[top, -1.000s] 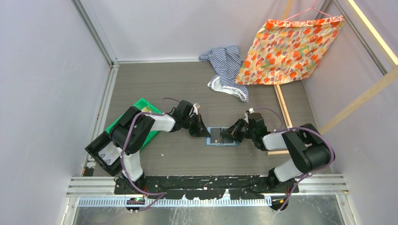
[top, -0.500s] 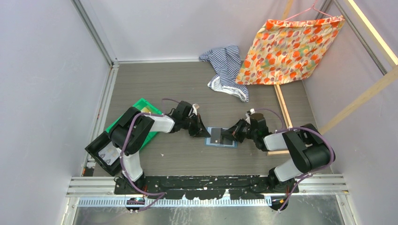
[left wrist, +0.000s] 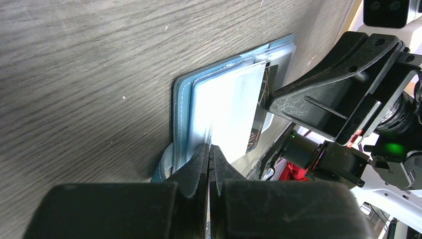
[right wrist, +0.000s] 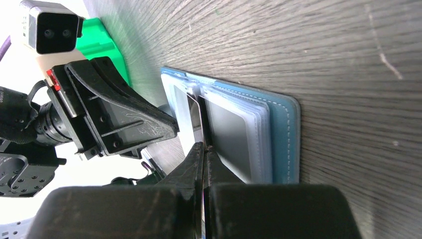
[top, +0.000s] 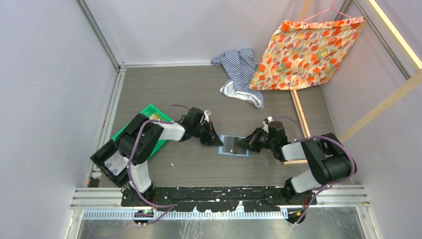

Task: Take the credit cards out of the card holder
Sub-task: Remove the credit card from the card holder.

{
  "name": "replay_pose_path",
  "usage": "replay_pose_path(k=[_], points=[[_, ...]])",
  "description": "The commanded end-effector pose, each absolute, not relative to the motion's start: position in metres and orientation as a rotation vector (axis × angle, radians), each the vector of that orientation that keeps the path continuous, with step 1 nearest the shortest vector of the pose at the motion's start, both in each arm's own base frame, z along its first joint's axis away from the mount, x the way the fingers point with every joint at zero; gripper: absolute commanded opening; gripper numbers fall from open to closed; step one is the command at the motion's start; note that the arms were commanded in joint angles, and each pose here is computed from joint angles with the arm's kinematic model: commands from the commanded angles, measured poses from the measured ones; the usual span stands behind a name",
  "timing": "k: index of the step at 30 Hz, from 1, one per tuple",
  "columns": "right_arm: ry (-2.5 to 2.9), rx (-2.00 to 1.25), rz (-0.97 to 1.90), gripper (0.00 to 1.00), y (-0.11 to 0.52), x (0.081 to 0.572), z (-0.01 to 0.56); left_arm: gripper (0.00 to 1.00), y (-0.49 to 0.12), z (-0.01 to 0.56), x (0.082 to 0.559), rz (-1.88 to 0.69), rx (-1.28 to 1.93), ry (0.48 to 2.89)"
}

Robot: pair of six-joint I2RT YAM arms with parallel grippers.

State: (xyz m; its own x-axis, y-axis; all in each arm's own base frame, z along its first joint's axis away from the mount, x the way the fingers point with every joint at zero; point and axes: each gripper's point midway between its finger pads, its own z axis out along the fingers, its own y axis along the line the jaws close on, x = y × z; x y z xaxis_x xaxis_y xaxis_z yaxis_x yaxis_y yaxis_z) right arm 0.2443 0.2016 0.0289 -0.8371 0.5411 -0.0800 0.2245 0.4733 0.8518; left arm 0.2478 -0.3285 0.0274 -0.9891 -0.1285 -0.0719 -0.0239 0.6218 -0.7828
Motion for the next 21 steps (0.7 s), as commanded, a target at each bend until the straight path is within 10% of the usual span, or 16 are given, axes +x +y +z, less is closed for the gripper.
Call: replay_pose_path(k=[1, 6, 11, 21], points=[[2.352, 0.58, 1.337, 0.01, 0.201, 0.242, 0.035, 0.01, -0.313, 0.01, 0.247, -1.186, -0.16, 2.769], [2.35, 0.575, 1.357, 0.02, 0.203, 0.242, 0.034, 0.01, -0.315, 0.012, 0.249, -1.189, -0.144, 2.77], [2.317, 0.592, 1.419, 0.46, 0.206, 0.243, 0.036, 0.01, -0.316, 0.012, 0.25, -1.185, -0.132, 2.775], [2.324, 0.631, 1.423, 0.6, 0.206, 0.242, 0.025, 0.0, -0.316, 0.01, 0.251, -1.184, -0.13, 2.779]])
